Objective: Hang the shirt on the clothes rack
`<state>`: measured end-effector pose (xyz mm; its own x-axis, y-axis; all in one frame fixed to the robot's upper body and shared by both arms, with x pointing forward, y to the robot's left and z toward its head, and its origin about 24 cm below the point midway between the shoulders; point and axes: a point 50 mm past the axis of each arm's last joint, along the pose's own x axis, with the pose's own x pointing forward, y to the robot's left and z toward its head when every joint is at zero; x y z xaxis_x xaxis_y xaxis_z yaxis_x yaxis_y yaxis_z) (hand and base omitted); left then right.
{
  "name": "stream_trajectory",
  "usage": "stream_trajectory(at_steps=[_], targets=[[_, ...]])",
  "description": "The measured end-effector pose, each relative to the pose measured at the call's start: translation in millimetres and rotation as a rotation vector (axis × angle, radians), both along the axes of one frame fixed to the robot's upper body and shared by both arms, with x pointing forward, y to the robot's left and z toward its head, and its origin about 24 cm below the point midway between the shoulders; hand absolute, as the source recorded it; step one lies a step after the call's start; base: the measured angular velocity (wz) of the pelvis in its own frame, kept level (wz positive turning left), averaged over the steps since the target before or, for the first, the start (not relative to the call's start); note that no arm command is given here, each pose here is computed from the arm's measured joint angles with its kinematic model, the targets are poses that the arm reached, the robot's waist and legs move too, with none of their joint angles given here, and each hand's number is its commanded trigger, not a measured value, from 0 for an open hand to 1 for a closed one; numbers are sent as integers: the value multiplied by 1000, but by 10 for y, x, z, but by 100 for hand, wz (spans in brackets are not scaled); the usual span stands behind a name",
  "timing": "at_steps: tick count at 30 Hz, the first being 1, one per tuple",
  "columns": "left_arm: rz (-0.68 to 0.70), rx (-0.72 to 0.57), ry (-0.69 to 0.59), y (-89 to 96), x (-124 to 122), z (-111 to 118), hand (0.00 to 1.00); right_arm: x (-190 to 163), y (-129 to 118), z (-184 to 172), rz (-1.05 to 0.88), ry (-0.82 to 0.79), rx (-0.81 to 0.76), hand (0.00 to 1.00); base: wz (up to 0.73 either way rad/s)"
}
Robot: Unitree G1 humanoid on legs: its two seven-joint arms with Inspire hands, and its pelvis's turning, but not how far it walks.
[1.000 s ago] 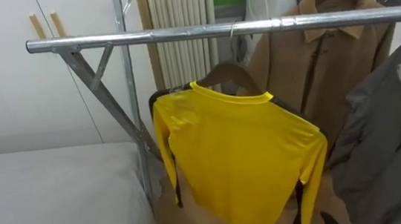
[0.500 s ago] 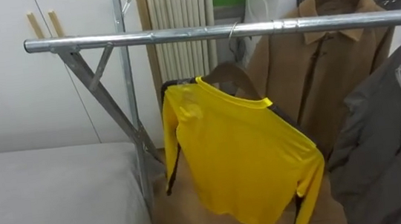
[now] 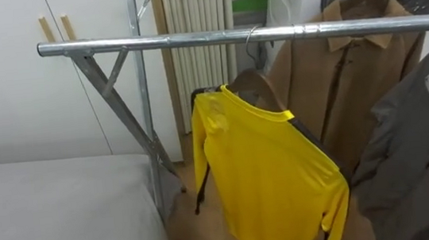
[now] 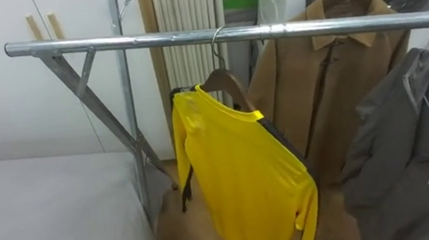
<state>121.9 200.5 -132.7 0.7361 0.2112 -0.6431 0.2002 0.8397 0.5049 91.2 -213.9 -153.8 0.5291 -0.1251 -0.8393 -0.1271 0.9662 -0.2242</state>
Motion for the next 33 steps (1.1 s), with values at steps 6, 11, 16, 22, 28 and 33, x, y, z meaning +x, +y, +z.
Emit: stream_trajectory(at_steps=[6,11,16,22,28,33], targets=[[6,0,17,7,-50,-22,0,-46,-6,-23,-36,21,13,0,11],[9,3,33,16,-84,-40,0,-37,0,-23,-30,22,21,0,9],[13,3,36,21,-98,-43,0,-22,9,-21,-23,20,22,0,2],[67,-4,40,80,-114,-49,0,-16,11,-21,-22,19,21,0,1],[78,-3,68,85,-193,-81,0,-1,9,-26,-23,25,19,0,18],[99,-39,75,13,-206,-100,0,-22,-25,-38,-39,45,14,0,56]])
